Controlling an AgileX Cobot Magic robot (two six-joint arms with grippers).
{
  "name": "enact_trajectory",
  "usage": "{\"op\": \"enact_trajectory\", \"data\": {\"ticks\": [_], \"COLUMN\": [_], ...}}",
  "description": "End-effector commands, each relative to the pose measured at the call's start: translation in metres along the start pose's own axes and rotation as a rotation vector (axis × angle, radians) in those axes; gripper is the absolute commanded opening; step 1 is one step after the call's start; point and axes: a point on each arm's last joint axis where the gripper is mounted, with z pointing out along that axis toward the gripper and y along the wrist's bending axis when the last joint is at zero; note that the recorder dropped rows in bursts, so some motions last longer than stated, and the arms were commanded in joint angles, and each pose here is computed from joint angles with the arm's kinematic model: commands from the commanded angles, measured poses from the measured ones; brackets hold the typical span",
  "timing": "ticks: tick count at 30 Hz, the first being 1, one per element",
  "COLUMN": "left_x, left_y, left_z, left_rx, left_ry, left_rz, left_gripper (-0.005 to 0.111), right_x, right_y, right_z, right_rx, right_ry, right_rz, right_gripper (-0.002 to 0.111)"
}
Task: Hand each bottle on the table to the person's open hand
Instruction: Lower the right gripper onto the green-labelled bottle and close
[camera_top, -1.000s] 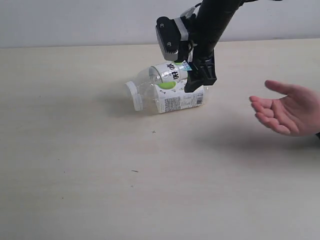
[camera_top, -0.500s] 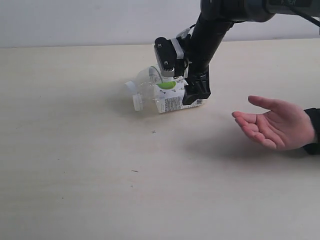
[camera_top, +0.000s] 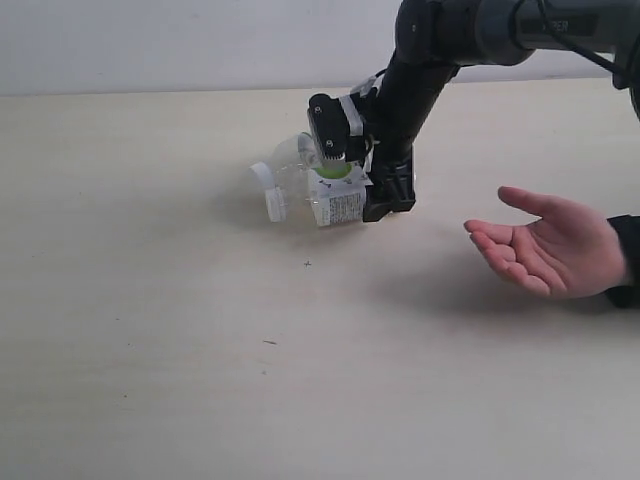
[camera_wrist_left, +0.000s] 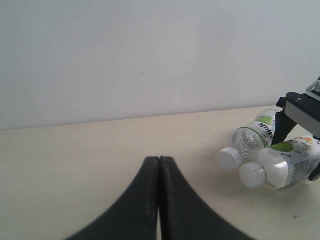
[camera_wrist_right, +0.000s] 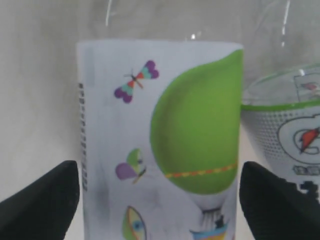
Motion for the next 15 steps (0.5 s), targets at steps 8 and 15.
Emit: {"op": "enact_trajectory", "data": {"ticks": [8, 15], "left_x": [0.0004, 0.0004], "left_y": [0.0007, 0.0007], "left_z": [-0.0008, -0.0008], "left_rx": [-0.006, -0.006], "left_ry": [-0.003, -0.003], "left_rz": [-0.006, -0.006], "left_gripper": [0.001, 0.001], "right_x": [0.0002, -0.0021], "right_y": [-0.0025, 0.0007], "right_z": [0.0074, 0.0069], "right_rx": [0.018, -0.011], "right_ry": [-0.004, 0.001], "right_rz": [0.001, -0.006], "right_gripper": [0.062, 0.016]}}
